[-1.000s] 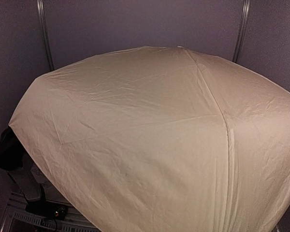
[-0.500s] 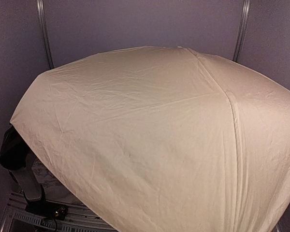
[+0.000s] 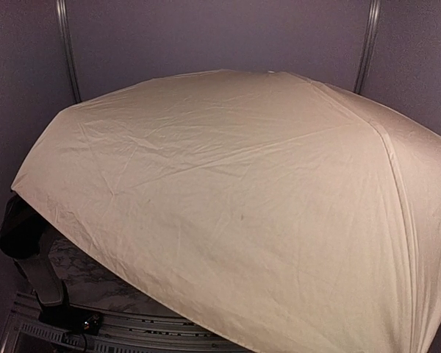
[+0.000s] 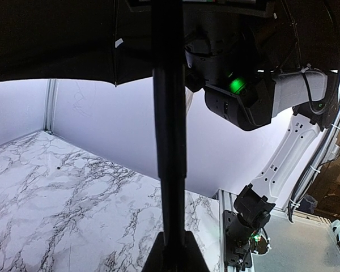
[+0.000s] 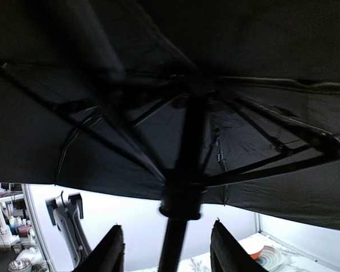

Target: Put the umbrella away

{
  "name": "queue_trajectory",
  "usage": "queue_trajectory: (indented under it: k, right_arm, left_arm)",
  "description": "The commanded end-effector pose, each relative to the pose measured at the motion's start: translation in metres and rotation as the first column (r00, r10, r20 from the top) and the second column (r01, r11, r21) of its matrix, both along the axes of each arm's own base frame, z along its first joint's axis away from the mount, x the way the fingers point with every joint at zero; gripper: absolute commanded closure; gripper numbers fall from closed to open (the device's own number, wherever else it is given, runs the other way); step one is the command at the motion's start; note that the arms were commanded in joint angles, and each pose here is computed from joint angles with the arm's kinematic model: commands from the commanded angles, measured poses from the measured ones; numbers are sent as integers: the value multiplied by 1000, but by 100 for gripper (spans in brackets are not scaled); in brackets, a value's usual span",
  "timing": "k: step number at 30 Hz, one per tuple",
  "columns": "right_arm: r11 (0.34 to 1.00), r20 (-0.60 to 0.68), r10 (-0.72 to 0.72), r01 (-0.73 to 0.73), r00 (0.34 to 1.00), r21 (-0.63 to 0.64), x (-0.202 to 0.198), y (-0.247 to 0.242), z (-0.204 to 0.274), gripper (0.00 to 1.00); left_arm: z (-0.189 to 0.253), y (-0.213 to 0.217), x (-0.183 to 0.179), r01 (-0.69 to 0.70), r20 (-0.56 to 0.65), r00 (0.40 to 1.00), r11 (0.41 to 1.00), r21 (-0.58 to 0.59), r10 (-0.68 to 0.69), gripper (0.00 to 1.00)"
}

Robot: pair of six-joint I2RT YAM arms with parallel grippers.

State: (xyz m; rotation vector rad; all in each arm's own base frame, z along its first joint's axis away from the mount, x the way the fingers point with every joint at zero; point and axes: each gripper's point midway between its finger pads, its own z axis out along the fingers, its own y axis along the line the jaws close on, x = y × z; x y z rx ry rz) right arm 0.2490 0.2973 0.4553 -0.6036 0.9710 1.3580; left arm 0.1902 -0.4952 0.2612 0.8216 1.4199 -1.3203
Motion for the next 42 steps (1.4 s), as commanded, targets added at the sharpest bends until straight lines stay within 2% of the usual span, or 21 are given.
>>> queue_trajectory:
  k: [1, 9, 16, 21, 25, 31, 36, 37, 39, 40, 42]
  right_arm:
    - [993, 27, -35, 32, 999, 113, 5, -12, 28, 47]
    - [989, 40, -14, 7, 999, 151, 8, -9, 37, 45]
    - [986, 49, -33, 24, 998, 165, 10, -11, 40, 53]
    - [987, 58, -28, 18, 998, 162, 10, -9, 42, 69]
    - [988, 63, -21, 11, 998, 155, 10, -8, 42, 86]
    - [991, 57, 5, -13, 998, 135, 9, -3, 40, 100]
    - [991, 29, 15, -19, 999, 132, 13, -1, 36, 100]
    - [991, 19, 18, -20, 1000, 132, 14, -1, 35, 96]
    - [991, 13, 21, -22, 1000, 131, 15, 0, 35, 79]
    - [991, 14, 23, -25, 1000, 131, 14, 0, 35, 74]
    - [990, 17, 26, -28, 1000, 135, 13, -1, 35, 72]
  left_arm:
    - [27, 1, -6, 14, 64, 998, 996, -91, -8, 100]
    - [28, 0, -10, 33, 71, 997, 995, -93, -26, 100]
    - [29, -1, -11, 36, 73, 997, 995, -94, -29, 100]
    - [29, -1, -11, 37, 72, 997, 995, -93, -30, 100]
    - [29, -1, -11, 39, 72, 997, 995, -93, -32, 100]
    - [29, 1, -12, 37, 75, 997, 995, -93, -30, 100]
    - [33, 2, -12, 38, 81, 996, 994, -99, -30, 100]
    - [34, 2, -13, 40, 82, 996, 994, -99, -32, 100]
    - [34, 3, -13, 39, 84, 996, 994, -100, -30, 100]
    - [34, 3, -13, 39, 85, 996, 994, -100, -30, 100]
    - [34, 3, -13, 37, 86, 996, 994, -101, -29, 100]
